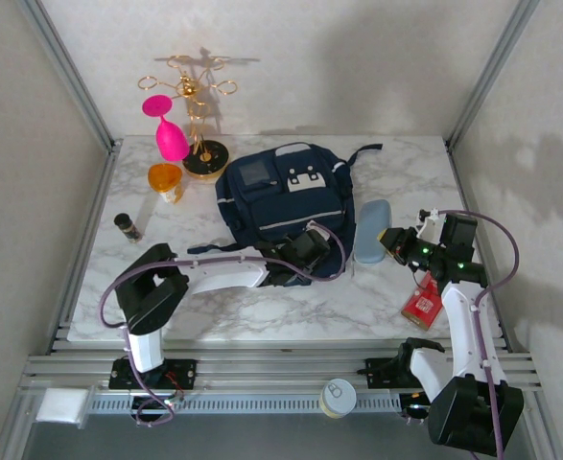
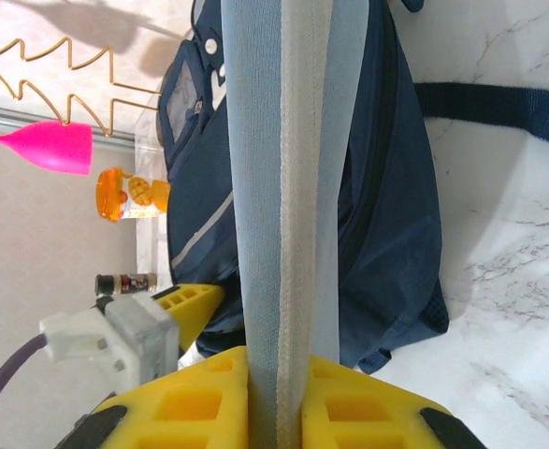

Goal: Pack the student bag
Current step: Open the student bag at the center of the table.

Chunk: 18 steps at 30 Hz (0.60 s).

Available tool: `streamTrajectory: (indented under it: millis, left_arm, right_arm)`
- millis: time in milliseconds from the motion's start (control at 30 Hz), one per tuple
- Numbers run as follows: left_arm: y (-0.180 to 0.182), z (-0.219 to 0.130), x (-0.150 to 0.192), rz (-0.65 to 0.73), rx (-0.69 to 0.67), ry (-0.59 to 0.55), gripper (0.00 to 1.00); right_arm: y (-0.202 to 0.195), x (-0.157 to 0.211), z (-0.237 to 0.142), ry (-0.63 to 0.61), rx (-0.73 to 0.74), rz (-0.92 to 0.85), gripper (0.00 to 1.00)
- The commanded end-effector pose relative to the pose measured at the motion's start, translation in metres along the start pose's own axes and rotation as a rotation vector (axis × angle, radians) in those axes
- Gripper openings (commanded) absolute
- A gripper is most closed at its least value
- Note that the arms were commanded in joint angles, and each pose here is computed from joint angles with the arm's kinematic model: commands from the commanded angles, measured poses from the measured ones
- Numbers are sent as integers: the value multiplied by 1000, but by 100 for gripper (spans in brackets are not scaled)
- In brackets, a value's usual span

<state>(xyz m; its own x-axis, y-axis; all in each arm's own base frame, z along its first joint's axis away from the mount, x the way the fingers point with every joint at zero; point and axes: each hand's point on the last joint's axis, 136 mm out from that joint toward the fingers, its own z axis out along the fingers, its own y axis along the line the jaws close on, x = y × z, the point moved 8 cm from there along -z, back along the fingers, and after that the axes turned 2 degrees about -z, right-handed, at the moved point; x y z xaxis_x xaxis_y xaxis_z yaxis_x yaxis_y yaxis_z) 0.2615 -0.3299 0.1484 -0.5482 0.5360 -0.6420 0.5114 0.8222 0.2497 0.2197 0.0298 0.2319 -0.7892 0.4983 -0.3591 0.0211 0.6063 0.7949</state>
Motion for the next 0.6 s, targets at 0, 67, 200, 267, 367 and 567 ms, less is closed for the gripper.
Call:
streamTrajectory:
  millis: [0,67,200,267,367,567]
  left_arm:
    - [22,7,-17,15,-167,-39,64]
    - [29,8,-25,-3,-166,-47,56]
    - [40,2,-42,-42,-131,-88,46]
    - [46,0,-48,-54,-110,-95,41]
    - [49,5,-52,-59,-70,-98,34]
    - [42,19,-50,-16,-49,-63,20]
  right_arm:
    - [4,1,1,15,-33,-13,17]
    - [2,1,1,19,-21,-16,17]
    - [3,0,1,18,-16,-18,17]
    - [4,-1,1,17,-14,-25,17]
    - [3,-2,1,12,-7,-22,17]
    - [3,-4,1,9,-1,-25,18]
